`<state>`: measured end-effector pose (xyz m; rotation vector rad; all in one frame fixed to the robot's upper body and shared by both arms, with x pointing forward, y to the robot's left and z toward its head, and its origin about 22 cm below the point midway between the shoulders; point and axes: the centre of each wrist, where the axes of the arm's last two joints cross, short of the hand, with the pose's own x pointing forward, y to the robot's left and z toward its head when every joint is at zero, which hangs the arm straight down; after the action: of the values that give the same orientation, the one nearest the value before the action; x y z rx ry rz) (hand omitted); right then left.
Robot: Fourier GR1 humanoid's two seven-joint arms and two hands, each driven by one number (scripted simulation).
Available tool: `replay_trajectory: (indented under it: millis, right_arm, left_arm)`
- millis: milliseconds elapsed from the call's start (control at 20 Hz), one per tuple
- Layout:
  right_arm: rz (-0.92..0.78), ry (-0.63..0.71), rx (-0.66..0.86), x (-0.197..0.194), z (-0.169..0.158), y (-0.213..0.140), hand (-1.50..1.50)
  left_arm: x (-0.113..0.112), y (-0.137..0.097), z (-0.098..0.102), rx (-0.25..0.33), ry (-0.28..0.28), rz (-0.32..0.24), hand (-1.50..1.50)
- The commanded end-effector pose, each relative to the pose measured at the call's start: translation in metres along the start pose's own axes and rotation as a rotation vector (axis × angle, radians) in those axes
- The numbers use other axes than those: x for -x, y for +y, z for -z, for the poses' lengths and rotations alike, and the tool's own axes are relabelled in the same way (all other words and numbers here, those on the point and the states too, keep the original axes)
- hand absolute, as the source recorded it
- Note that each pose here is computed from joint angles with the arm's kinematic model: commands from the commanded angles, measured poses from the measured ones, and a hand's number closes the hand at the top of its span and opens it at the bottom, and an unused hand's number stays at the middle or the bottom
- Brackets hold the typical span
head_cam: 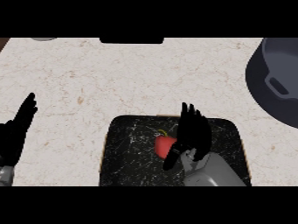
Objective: Pick the bell pepper from the tray and place it in the pot
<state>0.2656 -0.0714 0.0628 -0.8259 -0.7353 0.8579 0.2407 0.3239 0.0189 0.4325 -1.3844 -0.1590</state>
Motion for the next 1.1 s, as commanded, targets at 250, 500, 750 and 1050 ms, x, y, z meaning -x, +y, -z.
replay_trajectory:
  millis: [250,500,750,1050]
  right_arm:
    - [-0.027,0.233,-0.035,-0.016,0.007,0.010,-1.50]
    - [-0.090,0.140,-0.013,-0.025,0.007,0.019,1.50]
    - [-0.082,0.140,-0.013,-0.024,-0.005,0.022,1.50]
    - [-0.087,0.140,0.000,-0.034,-0.001,0.011,1.50]
  left_arm:
    - [0.000,-0.003,-0.010,0.006,-0.002,-0.017,0.00]
    - [0.017,0.009,-0.008,-0.005,0.015,-0.011,0.00]
    - [-0.006,-0.011,-0.008,-0.013,-0.001,-0.024,0.00]
    - [0.015,-0.002,-0.008,-0.006,0.002,0.020,0.00]
